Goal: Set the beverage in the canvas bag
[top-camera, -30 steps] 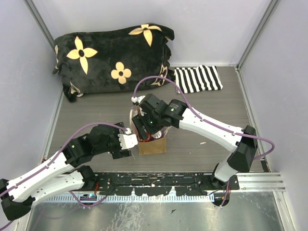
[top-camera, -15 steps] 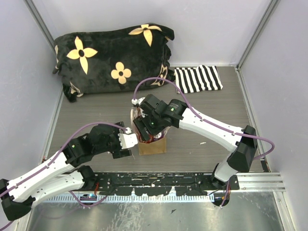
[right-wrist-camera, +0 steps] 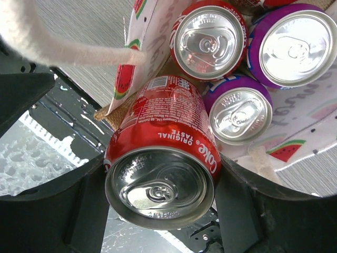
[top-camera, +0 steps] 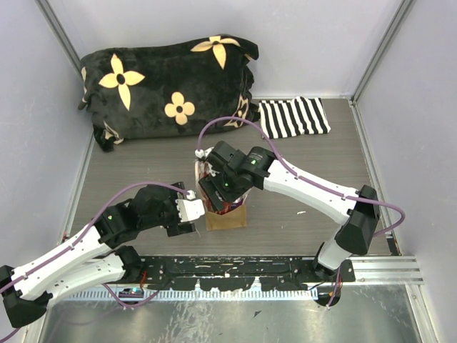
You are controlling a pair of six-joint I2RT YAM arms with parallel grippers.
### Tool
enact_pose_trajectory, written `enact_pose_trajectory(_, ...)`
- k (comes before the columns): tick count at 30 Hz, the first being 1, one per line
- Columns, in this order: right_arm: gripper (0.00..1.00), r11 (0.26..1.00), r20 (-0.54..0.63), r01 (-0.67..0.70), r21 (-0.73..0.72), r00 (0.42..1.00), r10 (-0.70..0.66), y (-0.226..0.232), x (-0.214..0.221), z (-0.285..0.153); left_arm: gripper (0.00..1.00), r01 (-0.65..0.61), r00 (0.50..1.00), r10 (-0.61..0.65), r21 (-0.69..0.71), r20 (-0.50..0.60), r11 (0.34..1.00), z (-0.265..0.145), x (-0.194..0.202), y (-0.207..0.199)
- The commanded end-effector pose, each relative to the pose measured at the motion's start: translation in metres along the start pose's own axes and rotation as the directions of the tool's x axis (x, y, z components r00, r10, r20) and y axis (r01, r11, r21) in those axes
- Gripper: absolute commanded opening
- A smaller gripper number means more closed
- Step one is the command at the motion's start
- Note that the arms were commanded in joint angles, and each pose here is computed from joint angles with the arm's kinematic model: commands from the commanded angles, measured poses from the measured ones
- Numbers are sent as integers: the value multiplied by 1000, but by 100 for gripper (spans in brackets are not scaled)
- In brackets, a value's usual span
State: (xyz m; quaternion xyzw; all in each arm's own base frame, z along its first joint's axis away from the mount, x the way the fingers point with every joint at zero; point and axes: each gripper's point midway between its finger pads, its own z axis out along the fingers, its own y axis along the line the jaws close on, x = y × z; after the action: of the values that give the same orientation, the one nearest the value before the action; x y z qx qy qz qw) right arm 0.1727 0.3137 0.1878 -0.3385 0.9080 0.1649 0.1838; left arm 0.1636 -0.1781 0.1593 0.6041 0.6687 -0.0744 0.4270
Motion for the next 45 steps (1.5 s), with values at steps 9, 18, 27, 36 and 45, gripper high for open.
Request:
enact_pose_trajectory(9,1,999,66,32,-1,997,-32,5,-23,31,100,11,999,-11,-16,36,1000,1,-6,3)
enact_pose_trajectory(18,1,999,56,23,35,998,-25,-5,-11,50,100,13,999,-13,-16,33,1000,0,-4,2)
enact_pose_trajectory(27,1,999,17,15,39,1000,-15,-11,10,71,100,13,999,-13,-16,33,1000,2,-5,3)
enact_pose_trajectory(36,7,999,15,18,37,1000,-18,-11,13,74,100,12,999,-12,-14,31,1000,2,-5,3)
enact_pose_trajectory(45,99,1000,69,19,20,997,-20,-5,-4,55,100,11,999,-11,-11,33,1000,3,-5,3)
